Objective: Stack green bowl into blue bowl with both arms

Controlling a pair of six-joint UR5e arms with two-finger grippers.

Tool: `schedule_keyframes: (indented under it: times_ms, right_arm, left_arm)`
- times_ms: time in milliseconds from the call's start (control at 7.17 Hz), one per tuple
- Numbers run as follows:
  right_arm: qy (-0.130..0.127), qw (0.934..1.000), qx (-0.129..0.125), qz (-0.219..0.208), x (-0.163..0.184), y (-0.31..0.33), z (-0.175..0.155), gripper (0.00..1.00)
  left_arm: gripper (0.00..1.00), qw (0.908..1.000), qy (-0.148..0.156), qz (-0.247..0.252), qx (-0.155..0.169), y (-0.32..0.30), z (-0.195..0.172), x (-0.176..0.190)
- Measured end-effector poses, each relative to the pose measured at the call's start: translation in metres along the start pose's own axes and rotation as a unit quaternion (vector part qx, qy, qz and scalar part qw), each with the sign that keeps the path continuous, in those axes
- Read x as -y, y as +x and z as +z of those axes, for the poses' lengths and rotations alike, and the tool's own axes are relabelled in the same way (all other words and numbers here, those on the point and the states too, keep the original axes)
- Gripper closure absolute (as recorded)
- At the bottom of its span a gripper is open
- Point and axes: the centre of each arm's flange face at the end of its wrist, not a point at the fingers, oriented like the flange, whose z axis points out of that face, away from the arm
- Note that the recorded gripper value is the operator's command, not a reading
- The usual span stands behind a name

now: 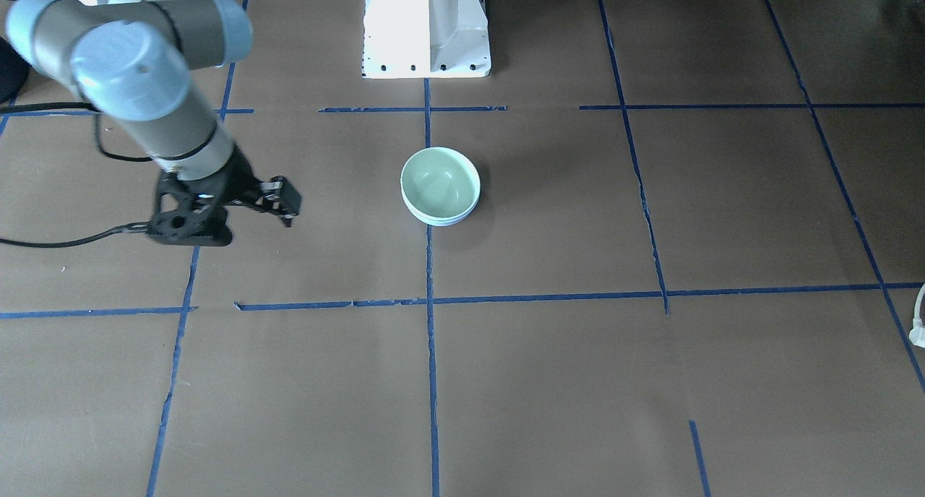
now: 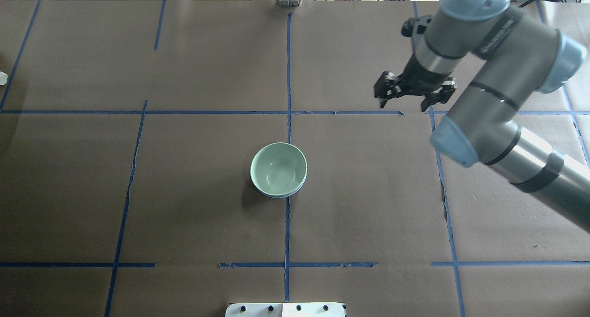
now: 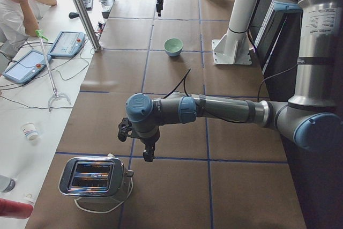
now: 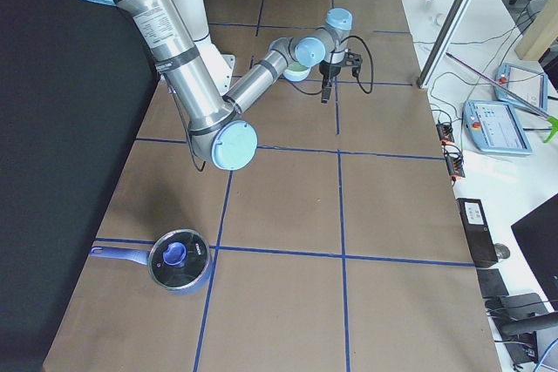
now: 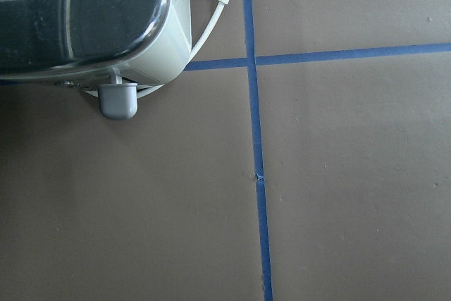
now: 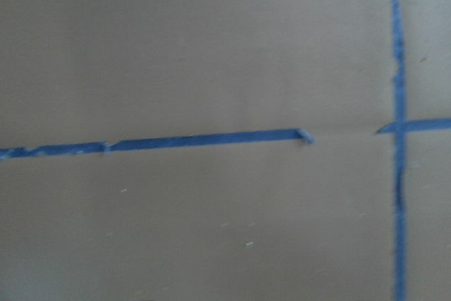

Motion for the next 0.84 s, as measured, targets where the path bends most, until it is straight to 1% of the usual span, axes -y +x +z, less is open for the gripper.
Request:
schedule_keyframes:
  times_ms: [140,279,419,558,698,837]
  right_arm:
    - [-0.002,0.999,-0.016,-0.041,0.018,0.088,-0.01,0.0]
    - [-0.006,0.9966,-0.032,-0.076,0.022,0.178,-0.019,0.0]
    - [-0.013,0.9933,-0.043,-0.106,0.011,0.265,-0.025,0.0]
    - [-0.021,0.9903,-0.049,-0.128,-0.012,0.346,-0.03,0.0]
    - [-0.03,0.989,-0.053,-0.135,-0.043,0.413,-0.031,0.0]
    - [-0.035,0.9895,-0.054,-0.13,-0.07,0.456,-0.03,0.0]
  left_arm:
    - [0.0,1.0,0.0,0.002,0.001,0.001,0.001,0.001]
    - [0.0,1.0,-0.002,0.002,0.001,0.001,0.004,0.001]
    - [0.0,1.0,-0.004,0.001,0.0,0.0,0.006,0.001]
    - [0.0,1.0,-0.005,0.0,0.0,-0.001,0.007,0.001]
    - [0.0,1.0,-0.006,-0.001,0.0,-0.002,0.008,0.001]
    - [0.0,1.0,-0.006,-0.007,0.0,-0.002,0.009,0.001]
